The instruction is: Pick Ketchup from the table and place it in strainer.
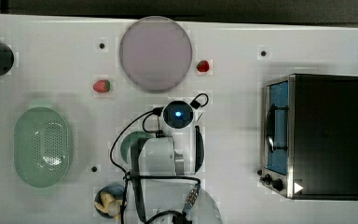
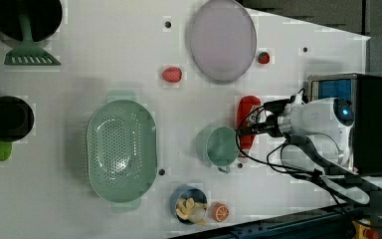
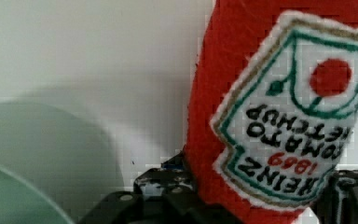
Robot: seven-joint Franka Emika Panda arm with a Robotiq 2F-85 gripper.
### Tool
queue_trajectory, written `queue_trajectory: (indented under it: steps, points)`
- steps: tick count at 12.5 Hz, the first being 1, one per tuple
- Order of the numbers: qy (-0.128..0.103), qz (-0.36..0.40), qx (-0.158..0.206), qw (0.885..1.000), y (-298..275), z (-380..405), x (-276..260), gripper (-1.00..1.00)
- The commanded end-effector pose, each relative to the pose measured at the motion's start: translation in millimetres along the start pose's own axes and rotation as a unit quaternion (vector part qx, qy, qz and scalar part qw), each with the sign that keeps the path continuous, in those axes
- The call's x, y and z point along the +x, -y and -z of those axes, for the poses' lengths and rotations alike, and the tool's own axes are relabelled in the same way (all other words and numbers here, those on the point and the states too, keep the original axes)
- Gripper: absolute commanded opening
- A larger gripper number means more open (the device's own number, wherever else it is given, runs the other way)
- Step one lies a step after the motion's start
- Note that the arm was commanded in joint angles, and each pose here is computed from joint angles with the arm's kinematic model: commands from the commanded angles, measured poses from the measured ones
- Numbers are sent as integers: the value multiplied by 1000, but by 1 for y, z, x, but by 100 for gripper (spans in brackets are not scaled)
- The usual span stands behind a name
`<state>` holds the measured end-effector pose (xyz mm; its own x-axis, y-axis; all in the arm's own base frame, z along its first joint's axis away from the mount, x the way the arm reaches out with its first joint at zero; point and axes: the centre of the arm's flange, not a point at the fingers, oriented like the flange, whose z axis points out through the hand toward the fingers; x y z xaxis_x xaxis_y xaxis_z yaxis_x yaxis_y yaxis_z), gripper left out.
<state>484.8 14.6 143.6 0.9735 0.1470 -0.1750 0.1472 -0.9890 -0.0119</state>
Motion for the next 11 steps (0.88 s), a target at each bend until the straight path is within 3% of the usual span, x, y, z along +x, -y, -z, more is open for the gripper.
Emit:
queue_trajectory:
  steps: [1, 3, 6, 11]
  points:
    - [-75, 15, -17, 997, -1, 82, 14, 26]
    - [-84, 16, -27, 996, 3, 136, 6, 26]
    - [-60, 15, -34, 997, 27, 216, -15, 26]
    - [-69, 24, 13, 997, 134, 288, -23, 26]
